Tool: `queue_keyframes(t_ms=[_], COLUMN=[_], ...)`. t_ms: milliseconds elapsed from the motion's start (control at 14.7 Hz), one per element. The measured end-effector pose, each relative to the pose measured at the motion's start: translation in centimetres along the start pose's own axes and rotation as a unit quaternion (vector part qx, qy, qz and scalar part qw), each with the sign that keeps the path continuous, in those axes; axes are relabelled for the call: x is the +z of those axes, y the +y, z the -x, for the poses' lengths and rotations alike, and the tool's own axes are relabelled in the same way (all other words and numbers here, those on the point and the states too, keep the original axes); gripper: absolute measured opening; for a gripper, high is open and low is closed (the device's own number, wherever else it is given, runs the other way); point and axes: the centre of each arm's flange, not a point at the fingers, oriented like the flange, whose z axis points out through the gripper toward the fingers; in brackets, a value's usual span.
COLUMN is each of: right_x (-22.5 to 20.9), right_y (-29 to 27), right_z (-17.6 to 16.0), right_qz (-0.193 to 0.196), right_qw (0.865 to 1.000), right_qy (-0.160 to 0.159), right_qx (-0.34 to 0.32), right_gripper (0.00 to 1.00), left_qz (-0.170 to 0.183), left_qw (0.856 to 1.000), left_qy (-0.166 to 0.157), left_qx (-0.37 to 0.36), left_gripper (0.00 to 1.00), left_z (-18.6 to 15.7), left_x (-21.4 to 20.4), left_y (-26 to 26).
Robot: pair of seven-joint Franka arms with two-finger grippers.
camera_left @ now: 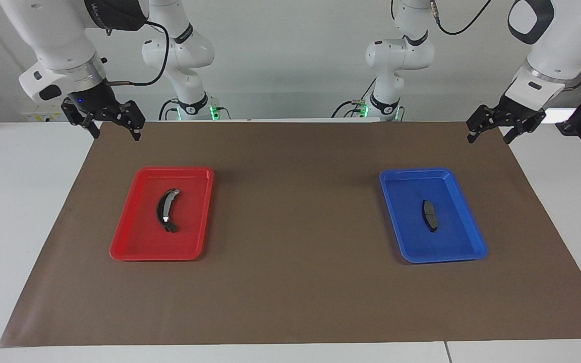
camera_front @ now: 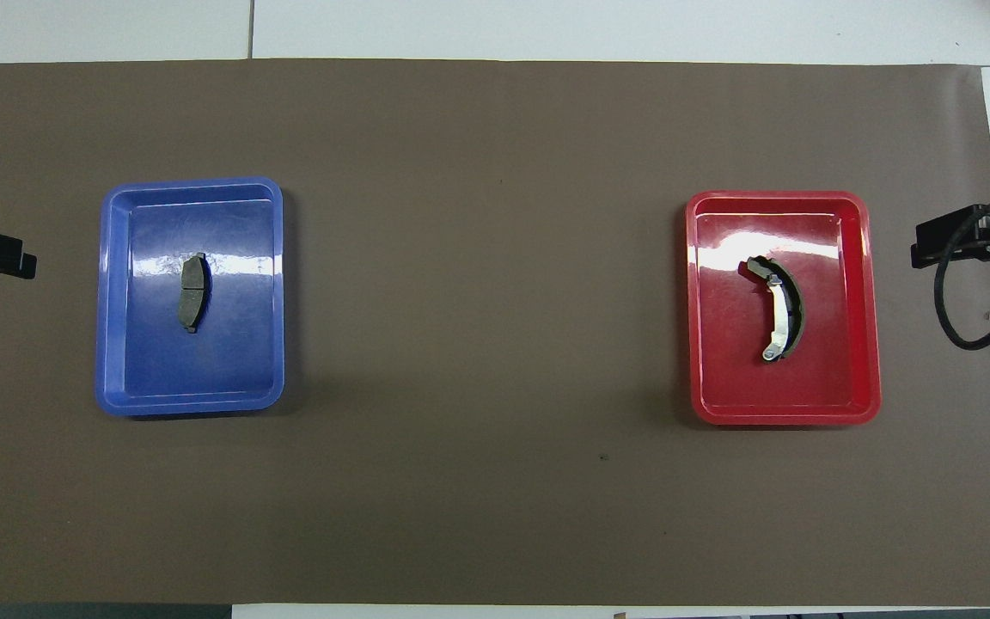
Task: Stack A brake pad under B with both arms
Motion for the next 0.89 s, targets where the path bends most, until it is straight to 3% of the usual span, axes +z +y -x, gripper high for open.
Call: queue_keyframes(t_ms=[341, 545, 886], right_x=[0.0, 0.0, 0.0], right_y=[0.0, 0.0, 0.0], right_z=[0.0, 0.0, 0.0], right_qz=[0.0, 0.0, 0.0], right_qw=[1.0, 1.0, 1.0], right_qy=[0.0, 0.0, 0.0], right_qx=[0.0, 0.0, 0.0], right_gripper=[1.0, 1.0, 1.0], left_qz=[0.0, -0.003, -0.005], left_qw=[1.0, 1.0, 0.999], left_qy=[0.002, 0.021, 0.039], left_qx=[0.003, 0.006, 0.005], left_gripper=[1.0, 1.0, 1.0], left_z=[-0.1, -0.6, -1.5], left_x=[0.0, 0.0, 3.7], left_y=[0.4, 0.7, 0.4])
